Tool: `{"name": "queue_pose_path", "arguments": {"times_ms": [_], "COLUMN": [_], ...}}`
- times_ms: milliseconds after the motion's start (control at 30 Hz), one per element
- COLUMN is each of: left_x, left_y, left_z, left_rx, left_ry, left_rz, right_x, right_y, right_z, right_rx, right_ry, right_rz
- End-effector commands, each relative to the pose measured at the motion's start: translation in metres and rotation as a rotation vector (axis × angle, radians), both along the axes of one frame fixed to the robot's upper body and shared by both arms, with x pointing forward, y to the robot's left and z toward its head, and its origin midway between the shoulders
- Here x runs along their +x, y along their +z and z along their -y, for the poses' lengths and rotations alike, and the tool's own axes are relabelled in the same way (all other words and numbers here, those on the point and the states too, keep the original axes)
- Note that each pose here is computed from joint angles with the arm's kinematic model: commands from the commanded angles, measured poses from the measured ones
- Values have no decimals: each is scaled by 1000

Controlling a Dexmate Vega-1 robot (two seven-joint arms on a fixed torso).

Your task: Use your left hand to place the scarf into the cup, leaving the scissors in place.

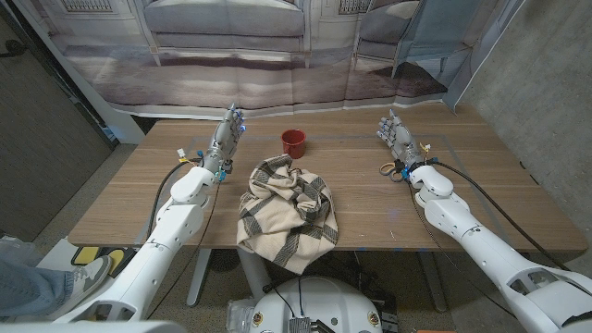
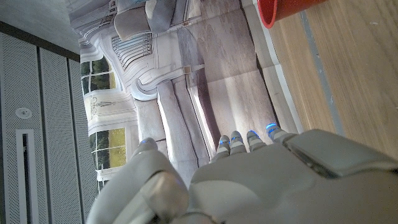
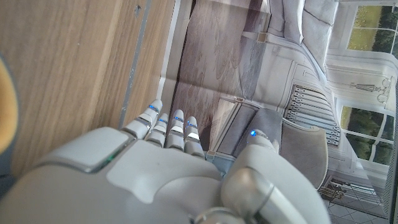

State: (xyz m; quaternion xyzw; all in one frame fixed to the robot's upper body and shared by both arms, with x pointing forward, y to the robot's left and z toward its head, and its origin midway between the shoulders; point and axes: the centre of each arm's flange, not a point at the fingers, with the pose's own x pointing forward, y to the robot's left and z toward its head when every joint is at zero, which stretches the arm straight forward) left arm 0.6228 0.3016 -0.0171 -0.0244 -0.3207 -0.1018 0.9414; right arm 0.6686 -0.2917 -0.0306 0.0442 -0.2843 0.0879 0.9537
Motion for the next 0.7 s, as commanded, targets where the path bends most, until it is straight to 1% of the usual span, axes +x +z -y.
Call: {"name": "queue_pose_path", "arguments": {"times_ms": [33, 200, 433, 500, 700], "left_x": [-21, -32, -41, -42, -50], "left_y": [5, 4, -3, -4, -6], "left_z": [3, 5, 2, 0, -3], "left_rx": [47, 64, 65, 63, 61], "left_ry": [-5, 1, 6, -4, 9], "left_rz": [69, 87, 108, 118, 143], "right_x": [0, -1, -2, -2, -3], "right_y": [0, -1, -4, -5, -5], "right_z": [0, 0, -1, -1, -1], "right_rx": [7, 14, 22, 28, 31], "right_ry": [6, 16, 12, 9, 1], "right_rz": [8, 20, 16, 15, 15]}}
